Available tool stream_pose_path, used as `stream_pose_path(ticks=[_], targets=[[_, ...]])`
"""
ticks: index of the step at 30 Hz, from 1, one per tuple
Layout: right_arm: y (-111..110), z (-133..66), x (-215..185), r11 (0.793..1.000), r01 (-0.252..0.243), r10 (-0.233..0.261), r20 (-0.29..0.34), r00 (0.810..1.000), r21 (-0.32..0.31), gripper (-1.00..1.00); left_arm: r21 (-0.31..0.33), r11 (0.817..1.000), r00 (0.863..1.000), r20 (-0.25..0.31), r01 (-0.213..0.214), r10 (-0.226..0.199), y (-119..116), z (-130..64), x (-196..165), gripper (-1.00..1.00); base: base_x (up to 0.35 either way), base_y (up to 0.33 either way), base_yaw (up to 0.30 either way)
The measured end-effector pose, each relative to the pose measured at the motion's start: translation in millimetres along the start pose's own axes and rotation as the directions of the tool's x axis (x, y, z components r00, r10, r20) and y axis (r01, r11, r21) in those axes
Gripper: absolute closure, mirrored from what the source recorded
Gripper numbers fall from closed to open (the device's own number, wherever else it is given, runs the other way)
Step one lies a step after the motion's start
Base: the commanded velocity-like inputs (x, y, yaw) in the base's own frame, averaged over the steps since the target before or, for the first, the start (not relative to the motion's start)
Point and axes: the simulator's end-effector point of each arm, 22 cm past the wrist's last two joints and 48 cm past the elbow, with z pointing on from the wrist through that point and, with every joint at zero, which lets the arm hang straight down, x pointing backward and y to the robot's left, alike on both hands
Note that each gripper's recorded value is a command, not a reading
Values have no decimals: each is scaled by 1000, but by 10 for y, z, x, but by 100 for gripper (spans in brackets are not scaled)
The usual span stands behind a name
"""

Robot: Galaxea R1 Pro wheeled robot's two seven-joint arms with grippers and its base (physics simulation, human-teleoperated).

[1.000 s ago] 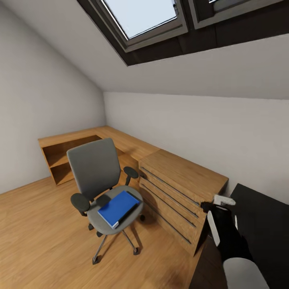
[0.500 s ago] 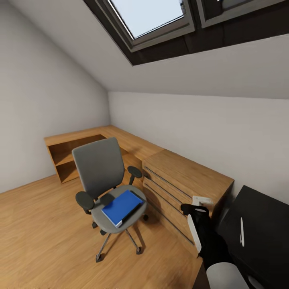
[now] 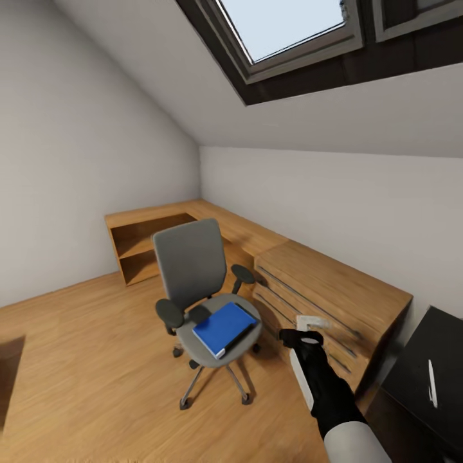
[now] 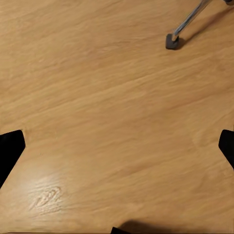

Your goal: In the bedroom, organize the workspace by keeping the computer under the desk, ensuring the monitor is on the desk, placing the keyboard on the desk next to the monitor, placing the mouse on the desk next to the keyboard, moving the folder from the swivel chair onto the desk next to the mouse, stacking the notebook on top of the folder with the pen on top of the notebook, and positioning the swivel chair next to the desk.

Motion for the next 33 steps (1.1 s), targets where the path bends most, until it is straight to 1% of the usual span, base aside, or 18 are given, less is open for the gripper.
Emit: stream_pose_path(ticks=[5,10,13,21,27,33], targets=[[22,0,-3,1000,4,-4,5,1000,-3,-100,2,1000,1000,0,0,0,-4,0,-2,-100,-44,324,281],[65,10,55,1000,16,-16,-4,1000,-10,-100,4,1000,1000,-3,-1,1,-8,-1,8,-100,-5,294,281],[107,3,54,1000,26,-26,-2,1000,-16,-100,5,1000,1000,-3,0,0,-13,-2,10,-100,-1,73,281],[117,1,54,999,29,-29,-1,1000,-18,-100,6,1000,1000,-1,-2,2,-23,-5,6,-100,0,12,273],[104,3,43,1000,27,-27,1,1000,-16,-100,9,1000,1000,0,-3,3,-35,-6,8,-100,8,1,71],[104,-2,37,1000,27,-27,4,1000,-17,-100,9,1000,1000,-1,0,0,-24,-5,8,-100,256,70,5]])
